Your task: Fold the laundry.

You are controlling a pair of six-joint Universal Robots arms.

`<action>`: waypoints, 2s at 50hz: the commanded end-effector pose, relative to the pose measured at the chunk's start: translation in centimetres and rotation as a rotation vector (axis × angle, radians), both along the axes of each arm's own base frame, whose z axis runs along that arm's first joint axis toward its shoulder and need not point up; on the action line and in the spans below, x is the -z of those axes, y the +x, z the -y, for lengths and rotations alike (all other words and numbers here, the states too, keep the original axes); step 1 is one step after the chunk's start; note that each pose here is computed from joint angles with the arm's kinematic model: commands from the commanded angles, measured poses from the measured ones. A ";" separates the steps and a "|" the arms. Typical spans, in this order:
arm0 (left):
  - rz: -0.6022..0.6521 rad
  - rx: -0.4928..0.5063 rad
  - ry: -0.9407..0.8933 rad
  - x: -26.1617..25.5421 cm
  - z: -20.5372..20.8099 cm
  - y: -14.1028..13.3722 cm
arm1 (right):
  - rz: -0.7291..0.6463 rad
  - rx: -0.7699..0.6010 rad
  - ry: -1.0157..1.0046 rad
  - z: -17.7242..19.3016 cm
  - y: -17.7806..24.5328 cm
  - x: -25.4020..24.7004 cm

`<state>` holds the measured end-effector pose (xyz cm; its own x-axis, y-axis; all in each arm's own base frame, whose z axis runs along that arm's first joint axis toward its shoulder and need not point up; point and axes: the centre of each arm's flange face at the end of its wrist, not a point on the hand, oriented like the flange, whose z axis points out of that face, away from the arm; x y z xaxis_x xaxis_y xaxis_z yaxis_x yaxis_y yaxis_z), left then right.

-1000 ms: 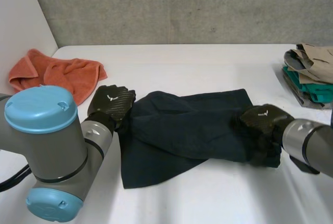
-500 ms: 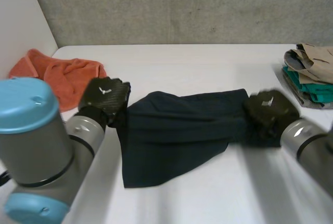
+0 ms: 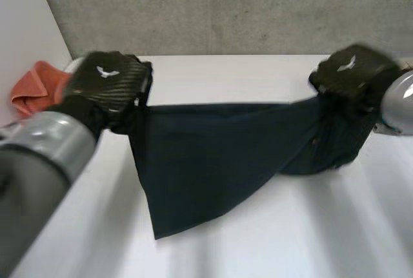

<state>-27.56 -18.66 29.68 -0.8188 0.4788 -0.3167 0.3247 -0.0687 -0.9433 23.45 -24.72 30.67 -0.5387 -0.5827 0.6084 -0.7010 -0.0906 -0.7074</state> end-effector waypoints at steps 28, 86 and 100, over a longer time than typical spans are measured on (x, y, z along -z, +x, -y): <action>-0.163 -0.147 -0.725 -5.1 13.4 -7.1 | 0.324 0.004 -0.829 10.7 8.9 -1.7; 0.401 0.104 -0.060 8.8 0.7 -3.4 | -0.142 -0.009 0.037 -0.5 2.1 10.0; 0.376 -0.041 -0.547 12.6 12.4 -11.3 | -0.075 0.018 -0.297 7.6 5.8 14.8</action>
